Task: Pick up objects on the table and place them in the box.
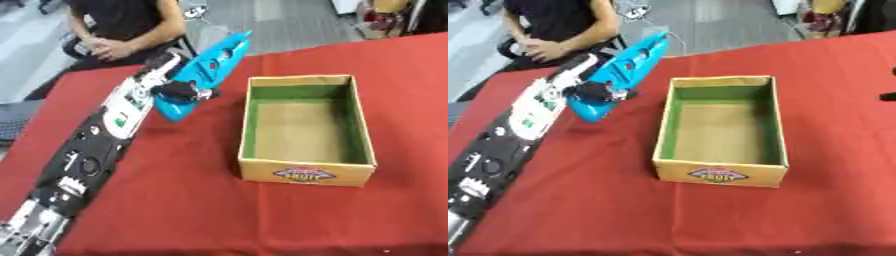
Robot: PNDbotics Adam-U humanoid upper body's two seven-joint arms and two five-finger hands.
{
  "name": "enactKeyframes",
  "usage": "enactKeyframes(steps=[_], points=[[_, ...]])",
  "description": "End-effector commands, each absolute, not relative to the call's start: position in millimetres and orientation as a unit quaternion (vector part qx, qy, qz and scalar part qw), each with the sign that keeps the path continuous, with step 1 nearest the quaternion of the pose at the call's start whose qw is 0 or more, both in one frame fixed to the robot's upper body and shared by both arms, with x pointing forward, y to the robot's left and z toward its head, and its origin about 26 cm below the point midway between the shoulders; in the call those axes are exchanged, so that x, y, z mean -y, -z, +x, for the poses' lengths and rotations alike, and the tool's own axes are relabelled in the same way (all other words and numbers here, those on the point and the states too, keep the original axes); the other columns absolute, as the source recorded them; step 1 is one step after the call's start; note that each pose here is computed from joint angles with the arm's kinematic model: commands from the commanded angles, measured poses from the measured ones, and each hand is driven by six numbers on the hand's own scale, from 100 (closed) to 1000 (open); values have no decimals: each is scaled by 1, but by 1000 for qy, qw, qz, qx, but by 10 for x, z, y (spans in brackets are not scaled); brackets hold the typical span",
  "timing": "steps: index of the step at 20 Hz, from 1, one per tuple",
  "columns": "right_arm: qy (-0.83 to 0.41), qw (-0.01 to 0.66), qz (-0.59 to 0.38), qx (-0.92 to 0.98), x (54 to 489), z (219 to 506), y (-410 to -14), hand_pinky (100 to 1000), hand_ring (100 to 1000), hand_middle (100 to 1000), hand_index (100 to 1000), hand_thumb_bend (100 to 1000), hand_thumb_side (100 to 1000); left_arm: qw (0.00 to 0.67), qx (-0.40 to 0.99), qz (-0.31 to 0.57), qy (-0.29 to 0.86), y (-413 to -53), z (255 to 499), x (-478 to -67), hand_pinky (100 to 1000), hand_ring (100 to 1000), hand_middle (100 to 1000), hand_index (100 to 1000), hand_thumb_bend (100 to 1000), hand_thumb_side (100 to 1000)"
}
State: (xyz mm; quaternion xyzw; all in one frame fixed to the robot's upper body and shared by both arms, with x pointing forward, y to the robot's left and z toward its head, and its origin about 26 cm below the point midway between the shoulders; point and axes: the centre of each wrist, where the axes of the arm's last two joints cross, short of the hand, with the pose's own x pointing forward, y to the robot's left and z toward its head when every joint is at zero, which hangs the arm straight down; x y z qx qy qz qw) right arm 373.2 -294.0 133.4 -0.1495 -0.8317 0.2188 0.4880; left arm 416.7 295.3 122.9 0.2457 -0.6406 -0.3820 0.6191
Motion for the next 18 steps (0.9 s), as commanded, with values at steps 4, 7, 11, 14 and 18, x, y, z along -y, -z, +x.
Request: enactKeyframes(steps=[4,7,11,14,18], points=[[-222,476,-152,837,2937,3733,-1415,672,906,953,1000,464,1000,594,656,233,403,-1376,4277,-2711,100,100,100,124,100,391],[-222,476,-153,837,2936,3733,-1416,672,906,953,1000,464,1000,585,658,229,415,-1410,4308,-2613,100,100,100,123,100,395],[-221,476,-153,837,2937,3732,-1417,672,906,953,1000,463,1000,573,659,226,433,-1455,4336,-2516,100,100,100,123,100,401],[-220,476,-154,838,2940,3731,-1421,672,906,953,1000,463,1000,566,656,225,445,-1478,4352,-2460,100,100,100,123,100,407],[-219,475,-154,838,2939,3730,-1424,672,906,953,1000,463,1000,556,652,222,465,-1504,4388,-2349,100,100,100,124,100,414]])
